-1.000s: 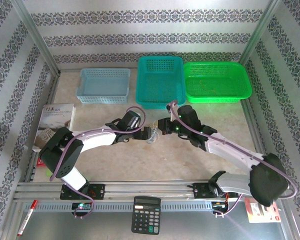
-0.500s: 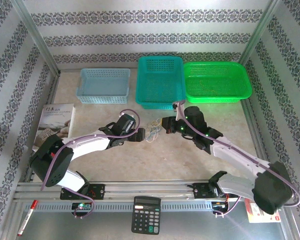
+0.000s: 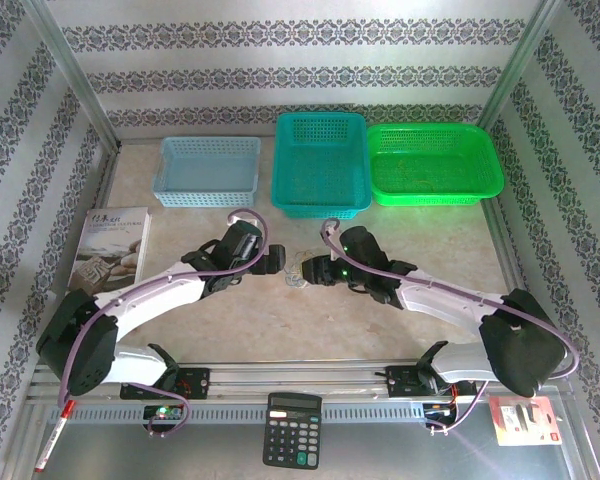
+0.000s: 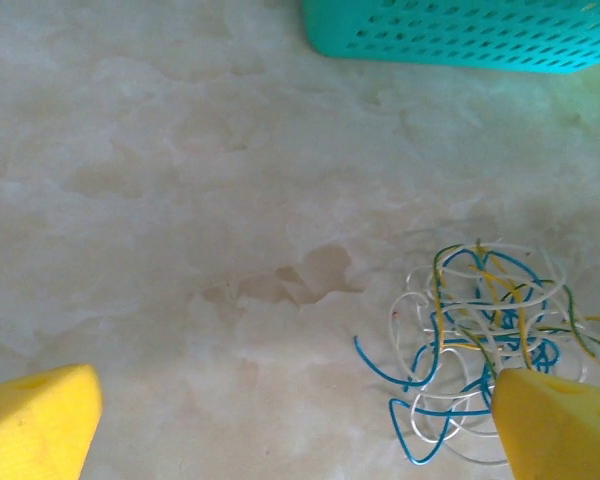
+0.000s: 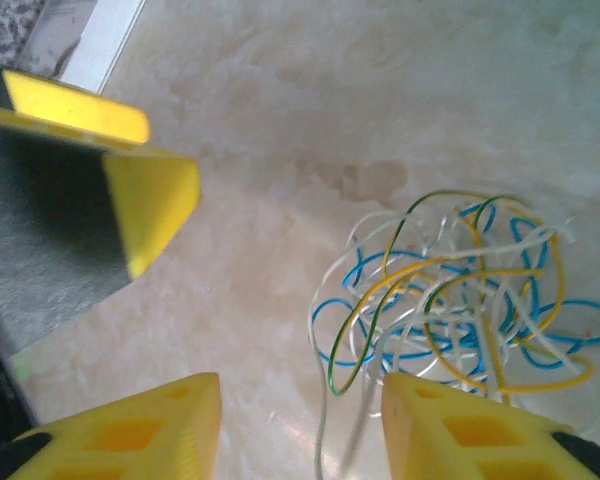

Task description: Untangle the cables

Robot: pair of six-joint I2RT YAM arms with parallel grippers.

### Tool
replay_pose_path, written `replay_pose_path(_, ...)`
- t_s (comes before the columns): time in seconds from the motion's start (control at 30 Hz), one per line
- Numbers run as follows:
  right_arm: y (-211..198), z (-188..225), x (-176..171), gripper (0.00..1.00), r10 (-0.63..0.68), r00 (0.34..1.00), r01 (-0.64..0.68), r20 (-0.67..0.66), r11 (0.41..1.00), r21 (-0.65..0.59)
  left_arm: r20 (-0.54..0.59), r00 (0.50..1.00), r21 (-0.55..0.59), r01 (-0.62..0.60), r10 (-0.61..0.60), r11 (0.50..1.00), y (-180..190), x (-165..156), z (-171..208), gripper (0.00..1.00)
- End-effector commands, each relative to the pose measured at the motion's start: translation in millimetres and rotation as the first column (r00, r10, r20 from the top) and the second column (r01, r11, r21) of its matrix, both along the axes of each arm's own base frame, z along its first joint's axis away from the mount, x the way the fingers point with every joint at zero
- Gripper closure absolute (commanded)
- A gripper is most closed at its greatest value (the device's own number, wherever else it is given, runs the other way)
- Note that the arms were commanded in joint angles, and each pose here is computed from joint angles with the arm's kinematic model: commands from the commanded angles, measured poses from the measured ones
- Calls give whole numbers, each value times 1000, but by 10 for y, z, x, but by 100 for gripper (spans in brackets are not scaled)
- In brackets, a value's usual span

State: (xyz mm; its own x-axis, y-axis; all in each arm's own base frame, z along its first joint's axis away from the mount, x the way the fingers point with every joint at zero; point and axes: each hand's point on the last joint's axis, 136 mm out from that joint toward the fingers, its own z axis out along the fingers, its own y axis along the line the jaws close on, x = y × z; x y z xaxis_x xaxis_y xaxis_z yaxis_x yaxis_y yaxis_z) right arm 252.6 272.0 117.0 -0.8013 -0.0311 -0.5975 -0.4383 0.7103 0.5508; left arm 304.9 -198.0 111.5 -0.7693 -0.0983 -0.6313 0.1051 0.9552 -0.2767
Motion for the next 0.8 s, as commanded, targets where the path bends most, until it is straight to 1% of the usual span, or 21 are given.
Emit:
replay_pose_path(0.0, -145, 223, 141, 45, -64, 995, 66, 75, 998, -15, 8, 1000, 4, -27, 27, 1000, 83, 18, 129, 0)
replay_pose_path(0.07, -263, 233, 170, 42, -101, 991, 104, 82, 994, -25, 7, 1000, 0, -20, 20, 1000, 75, 11, 130, 0)
replay_pose_path(0.17, -422, 202, 208, 41, -152, 985, 156, 83, 986, -52, 0, 1000, -12, -5, 5, 1000, 35, 12, 109, 0)
replay_pose_path(0.23, -471, 143, 220, 41, -162, 984, 167, 68, 984, -69, -12, 1000, -20, 8, -8, 1000, -3, 8, 71, 0)
replay_pose_path(0.33, -439, 63, 238, 41, -148, 988, 151, 43, 985, -81, -28, 999, -33, 30, -31, 999, -67, 4, 21, 0)
replay_pose_path(0.57, -182, -146, 201, 43, -72, 997, 69, -25, 992, -108, -65, 996, -39, 54, -56, 998, -145, 12, -88, 0)
replay_pose_path(0.6, -165, -179, 193, 45, -67, 997, 63, -32, 992, -111, -65, 996, -42, 57, -59, 998, -158, 11, -87, 0)
replay_pose_path(0.63, -150, -207, 181, 50, -62, 997, 58, -39, 992, -111, -65, 996, -44, 58, -61, 997, -164, 14, -89, 0)
replay_pose_path(0.67, -138, -243, 163, 56, -58, 997, 52, -51, 992, -112, -65, 996, -48, 61, -64, 997, -175, 17, -88, 0)
replay_pose_path(0.7, -130, -270, 147, 65, -53, 997, 46, -60, 993, -112, -65, 996, -52, 65, -68, 997, -188, 19, -89, 0)
replay_pose_path(0.77, -125, -288, 125, 90, -48, 997, 41, -66, 993, -110, -62, 995, -64, 79, -83, 995, -230, 26, -80, 0)
